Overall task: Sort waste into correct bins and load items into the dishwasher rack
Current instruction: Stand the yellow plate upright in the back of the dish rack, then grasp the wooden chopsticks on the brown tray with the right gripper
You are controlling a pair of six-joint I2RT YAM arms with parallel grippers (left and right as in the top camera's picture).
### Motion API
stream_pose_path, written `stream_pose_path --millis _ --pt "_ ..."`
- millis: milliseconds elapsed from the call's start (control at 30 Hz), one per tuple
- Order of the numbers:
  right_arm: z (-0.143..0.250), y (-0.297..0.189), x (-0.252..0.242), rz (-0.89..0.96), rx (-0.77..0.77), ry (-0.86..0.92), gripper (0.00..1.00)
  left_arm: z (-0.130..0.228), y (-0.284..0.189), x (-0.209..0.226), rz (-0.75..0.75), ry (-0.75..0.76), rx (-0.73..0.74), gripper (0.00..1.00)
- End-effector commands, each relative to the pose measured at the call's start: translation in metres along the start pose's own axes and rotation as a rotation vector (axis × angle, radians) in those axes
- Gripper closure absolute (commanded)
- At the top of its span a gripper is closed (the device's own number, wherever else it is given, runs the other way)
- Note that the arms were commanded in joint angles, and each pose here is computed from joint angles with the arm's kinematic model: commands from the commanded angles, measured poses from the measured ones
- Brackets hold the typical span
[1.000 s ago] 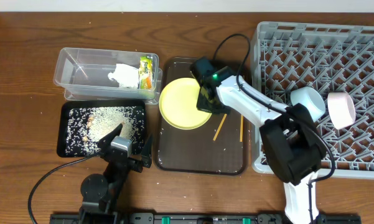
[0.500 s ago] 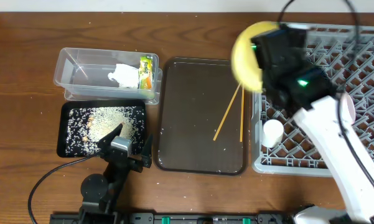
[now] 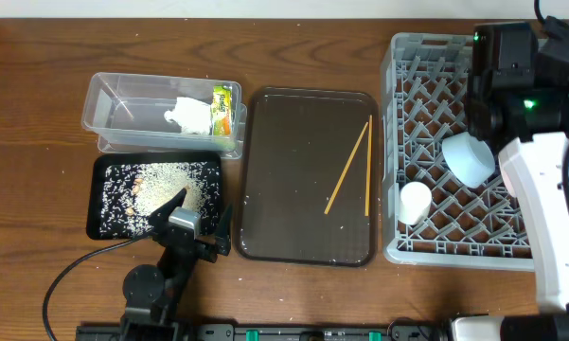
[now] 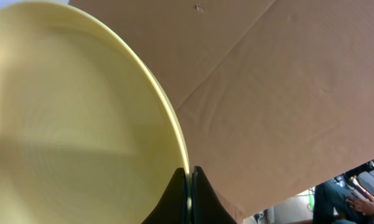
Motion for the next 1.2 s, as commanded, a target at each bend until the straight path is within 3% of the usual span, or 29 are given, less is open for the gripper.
stream_pose_path --millis 0,267,633,767,867,1067,1167 --pt "0.001 0.011 0.014 0.055 -0.012 -0.074 0.99 0.014 0.002 -0.004 0.018 -0.005 0.032 0.09" --pt "0.001 0.033 0.076 0.049 -0.039 -0.178 0.99 0.014 0.002 -0.004 0.018 -0.005 0.032 0.09" --pt "0.045 0.036 0.16 -0.074 -0.039 -0.347 0.98 0.014 0.002 -0.004 0.018 -0.005 0.032 0.09" --pt "0.057 0.029 0.173 -0.092 -0.04 -0.395 0.62 0.014 0.002 -0.004 0.018 -0.005 0.032 0.09" --pt "0.049 0.015 0.172 -0.115 -0.06 -0.378 0.47 0.014 0.002 -0.004 0.018 -0.005 0.032 0.09" --pt "0.007 -0.036 0.157 -0.418 -0.104 -0.269 0.4 0.014 0.002 -0.004 0.018 -0.005 0.032 0.09" --pt "-0.009 -0.08 0.15 -0.756 -0.098 -0.208 0.38 0.014 0.002 -0.004 0.018 -0.005 0.032 0.09"
Point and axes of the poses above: each gripper's point midway between its finger pads, its own y axis out along the fingers, its own x axis along the line the jaws close on, z = x × y, the point moved 3 cm from there along -y, back along the fingers, and after that the axes turned 11 degrees about y, right-handed, at the moved point
